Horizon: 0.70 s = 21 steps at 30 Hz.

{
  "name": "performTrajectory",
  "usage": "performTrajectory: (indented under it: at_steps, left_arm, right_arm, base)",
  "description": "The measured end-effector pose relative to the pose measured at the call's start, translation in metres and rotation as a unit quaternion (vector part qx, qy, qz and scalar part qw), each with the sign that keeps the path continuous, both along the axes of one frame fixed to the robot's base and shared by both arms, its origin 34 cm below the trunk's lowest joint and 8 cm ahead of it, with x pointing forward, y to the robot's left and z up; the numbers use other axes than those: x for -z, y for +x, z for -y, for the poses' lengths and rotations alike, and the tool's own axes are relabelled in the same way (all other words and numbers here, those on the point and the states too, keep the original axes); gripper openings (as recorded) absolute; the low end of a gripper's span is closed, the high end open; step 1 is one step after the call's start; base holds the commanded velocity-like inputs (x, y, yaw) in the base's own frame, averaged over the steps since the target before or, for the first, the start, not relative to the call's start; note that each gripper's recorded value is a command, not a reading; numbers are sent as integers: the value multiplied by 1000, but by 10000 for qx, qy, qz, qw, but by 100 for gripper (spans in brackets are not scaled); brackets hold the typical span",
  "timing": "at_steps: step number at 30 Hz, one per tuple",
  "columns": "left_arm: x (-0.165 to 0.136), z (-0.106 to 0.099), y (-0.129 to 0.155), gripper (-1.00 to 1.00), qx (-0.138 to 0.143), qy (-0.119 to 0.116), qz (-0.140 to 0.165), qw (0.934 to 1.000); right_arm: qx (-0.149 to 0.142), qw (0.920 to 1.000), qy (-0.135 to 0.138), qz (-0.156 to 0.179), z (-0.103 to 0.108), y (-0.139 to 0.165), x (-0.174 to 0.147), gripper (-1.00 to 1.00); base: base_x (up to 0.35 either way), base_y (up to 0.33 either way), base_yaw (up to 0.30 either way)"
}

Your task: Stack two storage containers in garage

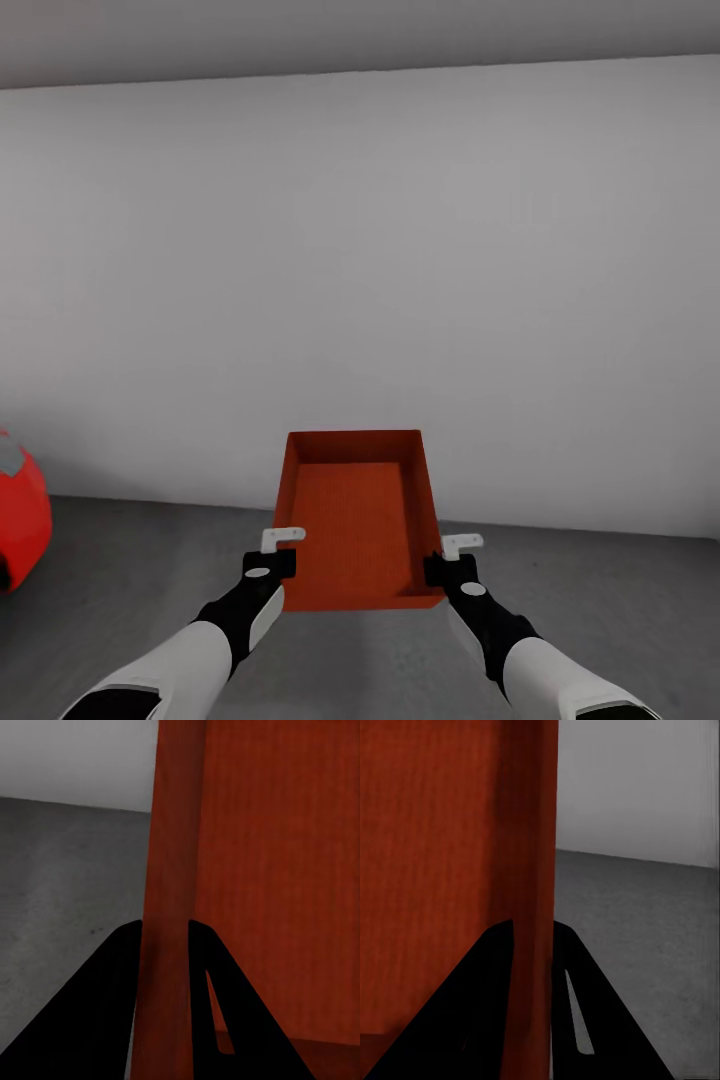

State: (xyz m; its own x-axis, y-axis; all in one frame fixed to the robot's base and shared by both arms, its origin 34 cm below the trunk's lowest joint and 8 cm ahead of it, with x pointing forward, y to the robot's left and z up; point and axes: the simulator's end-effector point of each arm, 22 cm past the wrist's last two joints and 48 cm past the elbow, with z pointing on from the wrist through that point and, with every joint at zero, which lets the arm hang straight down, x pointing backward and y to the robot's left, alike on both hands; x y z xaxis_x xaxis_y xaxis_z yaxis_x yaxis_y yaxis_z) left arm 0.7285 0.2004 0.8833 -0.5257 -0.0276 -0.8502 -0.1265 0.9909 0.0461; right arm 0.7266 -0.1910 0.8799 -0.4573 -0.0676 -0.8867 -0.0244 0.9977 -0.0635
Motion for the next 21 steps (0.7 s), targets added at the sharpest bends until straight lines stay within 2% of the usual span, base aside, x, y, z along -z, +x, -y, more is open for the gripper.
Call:
performTrajectory:
  at_steps: [9, 21]
  left_arm:
    - [0, 0, 0, -100, 1, 2, 0, 10000]
    - [2, 1, -1, -100, -18, -24, -2, 10000]
  right_arm:
    - [0, 10000, 2, 0, 0, 0, 0, -100]
    - [-16, 10000, -23, -1, 1, 0, 0, -100]
  base:
    - [1, 0, -260]
    - [1, 0, -26]
